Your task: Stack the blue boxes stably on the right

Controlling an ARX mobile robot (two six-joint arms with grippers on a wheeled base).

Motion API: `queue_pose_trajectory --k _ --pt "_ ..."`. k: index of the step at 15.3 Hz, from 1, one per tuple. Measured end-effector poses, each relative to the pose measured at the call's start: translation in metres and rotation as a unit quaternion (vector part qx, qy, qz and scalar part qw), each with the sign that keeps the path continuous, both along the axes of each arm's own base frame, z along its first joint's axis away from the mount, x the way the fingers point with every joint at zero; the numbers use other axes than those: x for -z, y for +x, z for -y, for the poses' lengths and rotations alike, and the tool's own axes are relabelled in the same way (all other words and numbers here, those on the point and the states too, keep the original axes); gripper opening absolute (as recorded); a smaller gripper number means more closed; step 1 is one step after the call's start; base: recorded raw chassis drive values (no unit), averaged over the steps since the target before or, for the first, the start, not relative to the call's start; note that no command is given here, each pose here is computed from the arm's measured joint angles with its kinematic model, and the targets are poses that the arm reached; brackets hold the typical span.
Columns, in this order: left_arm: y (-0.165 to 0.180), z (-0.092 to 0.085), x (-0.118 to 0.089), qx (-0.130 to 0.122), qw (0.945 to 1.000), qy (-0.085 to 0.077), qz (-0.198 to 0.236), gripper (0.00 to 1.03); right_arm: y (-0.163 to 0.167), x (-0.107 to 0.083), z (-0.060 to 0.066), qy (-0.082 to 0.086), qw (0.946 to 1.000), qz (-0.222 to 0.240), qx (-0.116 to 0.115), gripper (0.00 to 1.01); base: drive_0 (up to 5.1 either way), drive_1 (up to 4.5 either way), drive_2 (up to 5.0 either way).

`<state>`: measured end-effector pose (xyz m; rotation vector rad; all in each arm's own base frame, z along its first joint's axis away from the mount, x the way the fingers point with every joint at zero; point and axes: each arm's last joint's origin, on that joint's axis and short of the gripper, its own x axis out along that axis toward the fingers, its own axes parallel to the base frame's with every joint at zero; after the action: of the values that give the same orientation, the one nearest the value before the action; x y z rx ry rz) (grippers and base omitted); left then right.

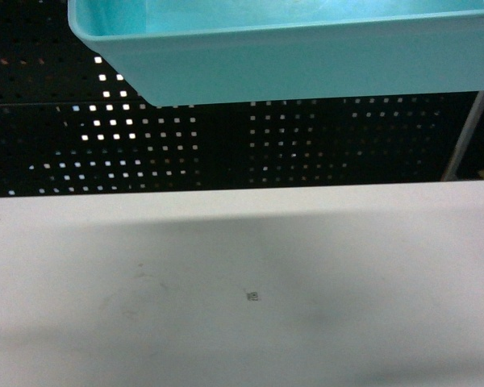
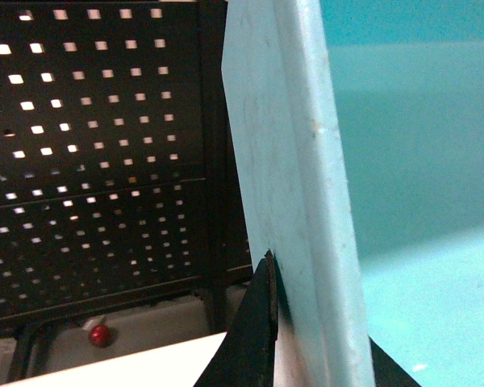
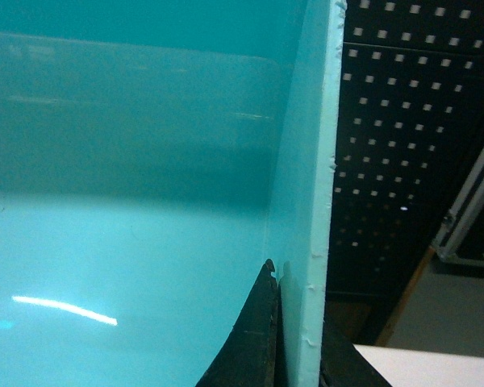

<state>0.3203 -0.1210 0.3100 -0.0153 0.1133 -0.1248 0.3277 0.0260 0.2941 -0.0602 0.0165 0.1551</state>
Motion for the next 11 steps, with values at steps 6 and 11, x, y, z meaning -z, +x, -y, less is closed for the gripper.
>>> queue_pose_trajectory --k 6,11 --pt "0.0000 0.0001 0.0000 0.000 1.0000 0.000 0.000 0.06 0.0000 0.0000 0.0001 0.000 1.0000 0.000 0.000 0.02 -1.6 -1.62 -1.6" --pt "-0.0001 0.0001 0.0000 0.000 1.0000 0.000 0.000 0.06 0.0000 0.0000 0.0001 0.000 1.0000 0.000 0.000 0.02 -1.5 -1.55 -1.5"
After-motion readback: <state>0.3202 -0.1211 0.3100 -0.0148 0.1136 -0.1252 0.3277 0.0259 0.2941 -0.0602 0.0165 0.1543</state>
